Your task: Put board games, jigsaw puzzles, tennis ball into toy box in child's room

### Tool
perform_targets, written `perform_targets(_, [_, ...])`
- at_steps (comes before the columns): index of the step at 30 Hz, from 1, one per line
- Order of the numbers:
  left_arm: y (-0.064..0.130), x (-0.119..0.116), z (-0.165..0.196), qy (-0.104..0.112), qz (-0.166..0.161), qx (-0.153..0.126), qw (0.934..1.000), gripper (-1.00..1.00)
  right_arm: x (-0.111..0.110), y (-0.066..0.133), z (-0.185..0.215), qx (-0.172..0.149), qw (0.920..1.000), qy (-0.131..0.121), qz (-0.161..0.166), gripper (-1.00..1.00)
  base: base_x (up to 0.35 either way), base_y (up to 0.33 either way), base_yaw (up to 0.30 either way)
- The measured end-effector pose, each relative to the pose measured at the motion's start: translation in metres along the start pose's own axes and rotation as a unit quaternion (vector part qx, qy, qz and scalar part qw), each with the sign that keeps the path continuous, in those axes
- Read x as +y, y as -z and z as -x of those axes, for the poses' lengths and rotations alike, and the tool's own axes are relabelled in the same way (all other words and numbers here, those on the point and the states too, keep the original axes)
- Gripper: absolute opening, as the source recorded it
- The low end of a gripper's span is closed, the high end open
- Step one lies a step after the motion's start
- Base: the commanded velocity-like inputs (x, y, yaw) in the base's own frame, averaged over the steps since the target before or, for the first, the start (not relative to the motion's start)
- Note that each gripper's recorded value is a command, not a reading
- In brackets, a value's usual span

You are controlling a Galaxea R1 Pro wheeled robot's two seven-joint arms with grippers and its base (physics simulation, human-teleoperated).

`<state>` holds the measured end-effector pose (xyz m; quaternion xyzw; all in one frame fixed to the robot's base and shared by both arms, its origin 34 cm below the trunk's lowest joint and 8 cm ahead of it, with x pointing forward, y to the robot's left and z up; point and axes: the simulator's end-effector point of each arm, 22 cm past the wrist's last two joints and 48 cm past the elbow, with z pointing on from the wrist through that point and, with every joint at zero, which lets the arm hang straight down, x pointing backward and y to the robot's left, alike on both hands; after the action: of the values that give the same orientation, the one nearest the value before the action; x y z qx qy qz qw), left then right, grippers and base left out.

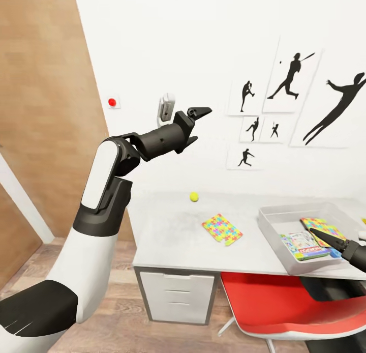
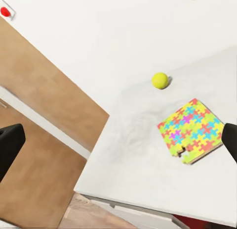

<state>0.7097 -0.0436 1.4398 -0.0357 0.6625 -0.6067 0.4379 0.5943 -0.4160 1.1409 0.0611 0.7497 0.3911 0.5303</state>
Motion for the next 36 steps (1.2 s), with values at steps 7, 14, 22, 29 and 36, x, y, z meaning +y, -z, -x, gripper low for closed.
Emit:
perform_targets(7, [0.0010, -0.0035, 0.0003, -0.002, -0.001, -0.001, 1.0000, 1.00, 0.0019, 0.0009, 0.0016, -0.002, 1.0000, 0.001, 0.001, 1.00, 0.000, 0.000, 0.267])
perform_targets(14, [0.0020, -0.0072, 0.0004, -0.004, -0.003, -0.001, 1.0000, 1.00, 0.0037, 0.0019, 0.0030, -0.003, 1.0000, 0.003, 0.002, 1.00, 0.012, 0.000, 0.263])
perform_targets(22, [0.0027, -0.0095, 0.0004, -0.005, -0.004, -0.002, 1.0000, 1.00, 0.0039, 0.0024, 0.0034, -0.004, 1.0000, 0.004, 0.001, 1.00, 0.109, 0.014, 0.128])
perform_targets(29, [0.0029, -0.0102, 0.0003, -0.005, -0.004, -0.002, 1.0000, 1.00, 0.0037, 0.0024, 0.0033, -0.003, 1.0000, 0.004, 0.000, 1.00, 0.244, 0.077, 0.034])
perform_targets(36, [0.0026, -0.0099, 0.0001, -0.006, -0.004, -0.001, 1.0000, 1.00, 0.0036, 0.0020, 0.0031, -0.003, 1.0000, 0.004, 0.000, 1.00, 0.205, 0.063, 0.010])
